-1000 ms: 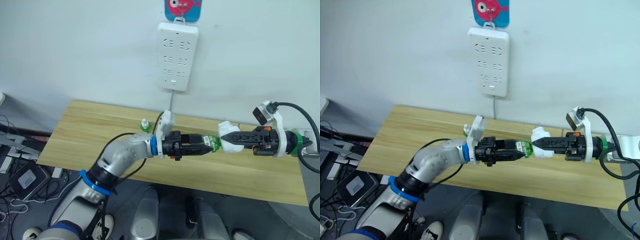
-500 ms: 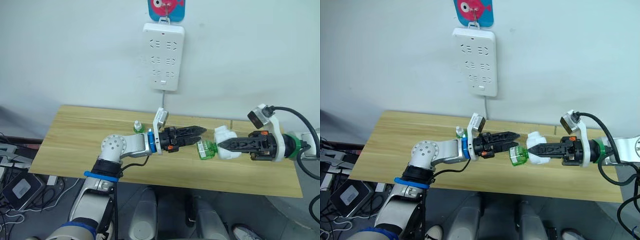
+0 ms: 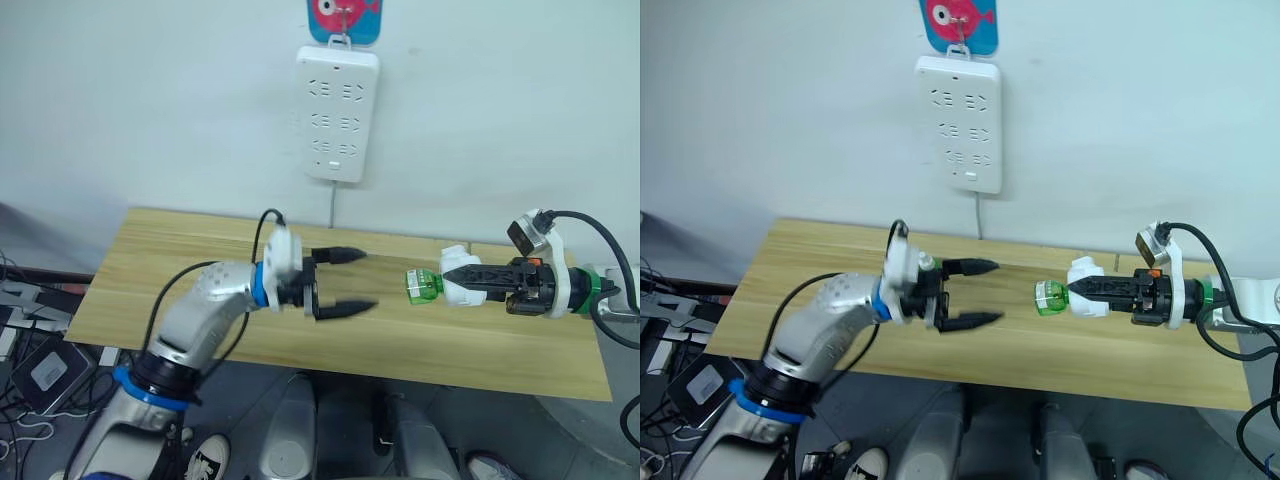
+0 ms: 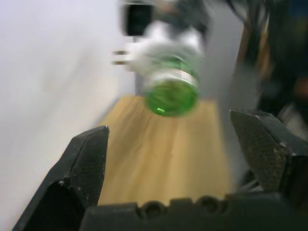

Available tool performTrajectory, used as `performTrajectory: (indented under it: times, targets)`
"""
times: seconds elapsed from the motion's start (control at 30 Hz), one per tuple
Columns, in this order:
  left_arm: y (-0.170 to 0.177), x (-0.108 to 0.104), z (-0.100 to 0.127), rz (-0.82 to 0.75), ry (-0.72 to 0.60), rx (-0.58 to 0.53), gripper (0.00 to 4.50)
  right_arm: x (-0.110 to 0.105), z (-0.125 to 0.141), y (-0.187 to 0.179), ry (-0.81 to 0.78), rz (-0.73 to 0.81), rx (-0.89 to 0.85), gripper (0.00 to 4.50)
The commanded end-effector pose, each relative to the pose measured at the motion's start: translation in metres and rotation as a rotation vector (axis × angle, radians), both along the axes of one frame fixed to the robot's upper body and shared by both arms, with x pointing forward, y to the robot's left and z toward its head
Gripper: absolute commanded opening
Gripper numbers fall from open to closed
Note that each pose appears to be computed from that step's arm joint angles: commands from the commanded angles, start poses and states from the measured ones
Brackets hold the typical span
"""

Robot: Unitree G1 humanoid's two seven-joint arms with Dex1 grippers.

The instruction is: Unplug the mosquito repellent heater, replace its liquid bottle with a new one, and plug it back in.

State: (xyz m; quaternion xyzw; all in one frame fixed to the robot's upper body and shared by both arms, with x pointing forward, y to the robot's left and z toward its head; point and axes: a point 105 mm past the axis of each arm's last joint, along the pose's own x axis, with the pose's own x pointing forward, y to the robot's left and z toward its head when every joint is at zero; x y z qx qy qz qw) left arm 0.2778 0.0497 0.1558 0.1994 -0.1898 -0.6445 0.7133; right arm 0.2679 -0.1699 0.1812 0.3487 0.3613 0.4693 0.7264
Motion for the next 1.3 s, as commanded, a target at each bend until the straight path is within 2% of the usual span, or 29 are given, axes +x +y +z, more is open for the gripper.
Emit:
performTrajectory:
  times: [0.03, 0.1, 0.27, 0.47, 0.63, 0.73, 0.93, 1.0, 1.2, 1.3]
  targets:
    - [-0.008, -0.008, 0.008, -0.028, -0.383, -0.005, 4.50, 0.003, 0.017, 0.001, -0.057, 0.000, 0.027, 3.13]
    - [-0.015, -0.008, 0.006, -0.025, -0.543, -0.007, 4.50, 0.002, 0.018, 0.003, -0.060, 0.010, 0.030, 3.13]
    - [-0.035, -0.002, 0.011, 0.004, -0.742, -0.080, 4.50, 0.001, 0.019, 0.009, -0.068, 0.040, 0.025, 3.13]
    - [-0.042, 0.005, 0.016, 0.039, -0.814, -0.117, 4.50, 0.002, 0.023, 0.010, -0.074, 0.039, 0.036, 3.13]
    - [-0.046, 0.001, 0.015, 0.022, -0.840, -0.135, 4.50, 0.001, 0.024, 0.011, -0.073, 0.041, 0.044, 3.13]
    - [-0.048, -0.001, 0.011, 0.011, -0.830, -0.133, 3.96, 0.000, 0.025, 0.012, -0.074, 0.045, 0.053, 3.13]
    - [-0.053, 0.001, 0.009, 0.015, -0.794, -0.130, 2.17, 0.000, 0.026, 0.014, -0.071, 0.049, 0.061, 3.13]
    - [-0.054, 0.000, 0.010, 0.011, -0.774, -0.146, 2.10, -0.001, 0.026, 0.014, -0.069, 0.052, 0.063, 3.13]
    - [-0.054, -0.006, 0.019, -0.013, -0.663, -0.206, 0.52, -0.004, 0.027, 0.016, -0.068, 0.067, 0.068, 3.13]
    - [-0.051, -0.007, 0.020, -0.025, -0.669, -0.190, 0.51, -0.003, 0.027, 0.015, -0.068, 0.065, 0.069, 3.13]
